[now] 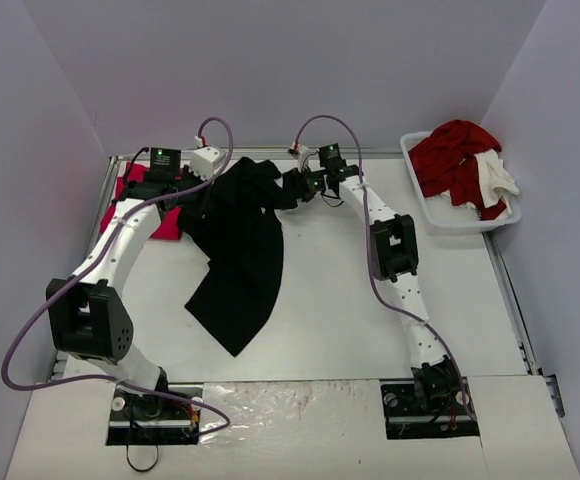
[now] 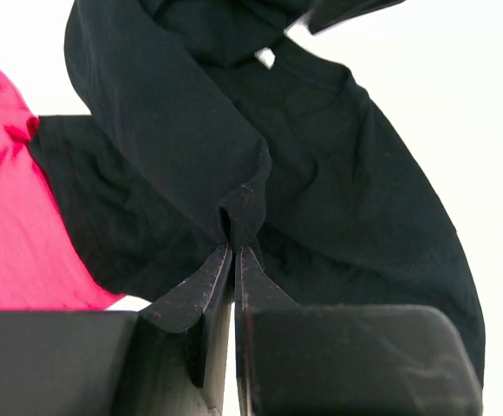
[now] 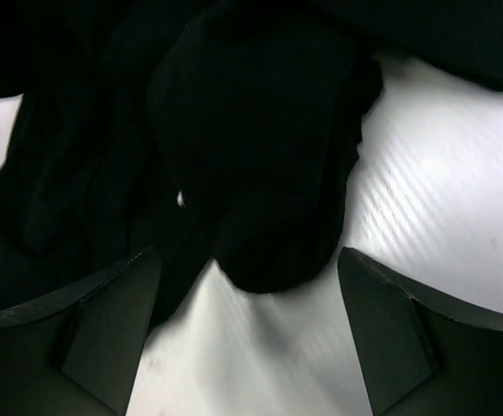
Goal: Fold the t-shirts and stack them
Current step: Flatten out the tshirt
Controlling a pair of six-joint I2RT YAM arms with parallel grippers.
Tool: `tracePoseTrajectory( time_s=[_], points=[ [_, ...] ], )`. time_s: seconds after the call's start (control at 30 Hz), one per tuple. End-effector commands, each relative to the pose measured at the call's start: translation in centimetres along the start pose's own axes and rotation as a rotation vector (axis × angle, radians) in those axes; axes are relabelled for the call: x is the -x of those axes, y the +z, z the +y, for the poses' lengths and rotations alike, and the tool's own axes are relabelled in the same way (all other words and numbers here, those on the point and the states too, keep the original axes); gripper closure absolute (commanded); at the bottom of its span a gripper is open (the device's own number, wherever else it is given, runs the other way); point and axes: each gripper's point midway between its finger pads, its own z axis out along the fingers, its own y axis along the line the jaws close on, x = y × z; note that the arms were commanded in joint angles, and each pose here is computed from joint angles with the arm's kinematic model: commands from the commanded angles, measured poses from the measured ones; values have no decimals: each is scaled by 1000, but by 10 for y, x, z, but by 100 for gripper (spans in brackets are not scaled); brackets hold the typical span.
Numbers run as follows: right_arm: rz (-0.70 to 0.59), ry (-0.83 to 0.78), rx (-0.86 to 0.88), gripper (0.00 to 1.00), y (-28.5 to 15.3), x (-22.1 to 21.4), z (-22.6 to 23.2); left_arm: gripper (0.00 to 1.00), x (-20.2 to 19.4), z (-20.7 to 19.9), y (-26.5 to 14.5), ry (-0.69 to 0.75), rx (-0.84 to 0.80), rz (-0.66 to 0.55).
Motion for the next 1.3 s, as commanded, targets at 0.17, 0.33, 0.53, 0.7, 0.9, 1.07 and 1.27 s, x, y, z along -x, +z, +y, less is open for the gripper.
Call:
tracePoseTrajectory(
  time_s=[0.17, 0.33, 0.53, 0.7, 0.9, 1.07, 1.27],
  points=[
    [-40, -31, -156, 37, 38, 9, -15, 98, 9, 9, -15, -14, 32, -50],
    [-19, -16, -209, 100, 37, 2, -20, 98, 4, 10, -13, -20, 27, -49],
    [-10, -67, -312, 100, -29, 34, -5, 98, 6, 26, -19, -42, 72, -62],
    [-53, -56, -383, 100, -126, 75, 12, 98, 32, 56, -47, -91, 172, -147],
    [-90, 5, -501, 100, -260, 90, 15, 98, 87, 93, -113, -111, 272, -286],
    [-132, 44, -600, 100, -345, 95, 24, 98, 121, 100, -163, -83, 333, -389],
    [-255, 41, -685, 100, -428, 114, 43, 98, 129, 91, -208, -46, 387, -443]
  ],
)
